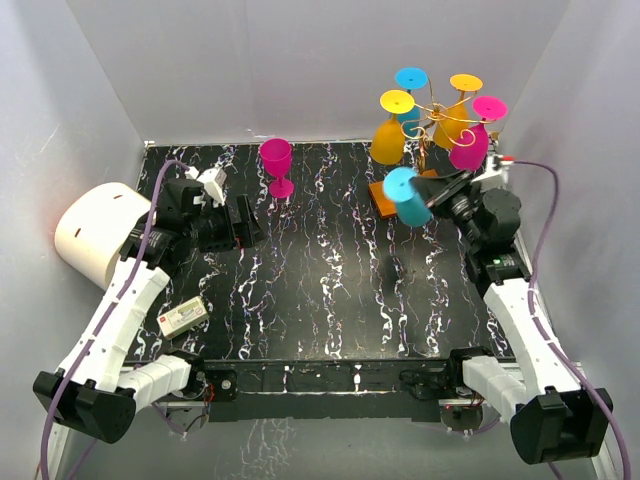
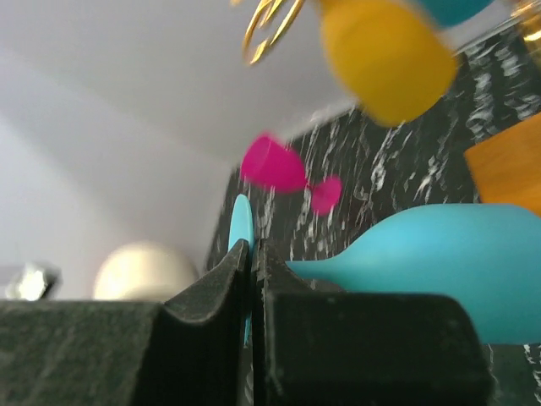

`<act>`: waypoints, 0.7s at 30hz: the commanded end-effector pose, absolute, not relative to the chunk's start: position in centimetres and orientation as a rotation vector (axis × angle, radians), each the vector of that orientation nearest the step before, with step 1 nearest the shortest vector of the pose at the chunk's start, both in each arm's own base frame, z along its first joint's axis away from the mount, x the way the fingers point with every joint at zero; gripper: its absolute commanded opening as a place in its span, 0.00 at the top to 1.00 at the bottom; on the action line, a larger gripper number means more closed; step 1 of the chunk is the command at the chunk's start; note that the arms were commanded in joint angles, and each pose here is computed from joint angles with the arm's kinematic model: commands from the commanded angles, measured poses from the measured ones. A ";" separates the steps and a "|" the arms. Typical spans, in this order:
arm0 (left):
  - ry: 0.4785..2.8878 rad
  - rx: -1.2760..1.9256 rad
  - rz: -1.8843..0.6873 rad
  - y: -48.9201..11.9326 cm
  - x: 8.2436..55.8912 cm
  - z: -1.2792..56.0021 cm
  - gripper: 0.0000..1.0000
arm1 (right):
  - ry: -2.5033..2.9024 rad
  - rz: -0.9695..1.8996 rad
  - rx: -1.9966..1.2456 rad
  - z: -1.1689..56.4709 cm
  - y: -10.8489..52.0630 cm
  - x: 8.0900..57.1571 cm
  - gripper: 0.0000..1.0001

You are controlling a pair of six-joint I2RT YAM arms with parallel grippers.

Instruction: Take the wine glass off the wine glass rack

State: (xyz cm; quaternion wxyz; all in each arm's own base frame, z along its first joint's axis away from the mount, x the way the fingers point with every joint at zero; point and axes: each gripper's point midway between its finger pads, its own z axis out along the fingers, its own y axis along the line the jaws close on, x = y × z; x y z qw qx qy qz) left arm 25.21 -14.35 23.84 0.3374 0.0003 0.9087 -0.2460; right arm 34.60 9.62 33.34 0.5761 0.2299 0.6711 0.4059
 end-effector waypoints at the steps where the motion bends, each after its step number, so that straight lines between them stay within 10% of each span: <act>1: 2.343 0.048 -0.672 -14.9 25.3 24.5 0.01 | 1.447 1.035 -0.303 34.5 17.0 29.3 1.00; 12: 2.321 0.019 -0.662 -14.6 25.3 25.0 0.01 | 0.736 0.619 -1.656 23.4 24.8 20.3 1.00; 21: 2.168 -0.172 -0.681 -13.5 25.1 31.7 0.01 | 0.265 0.013 -1.974 20.1 28.5 19.5 1.00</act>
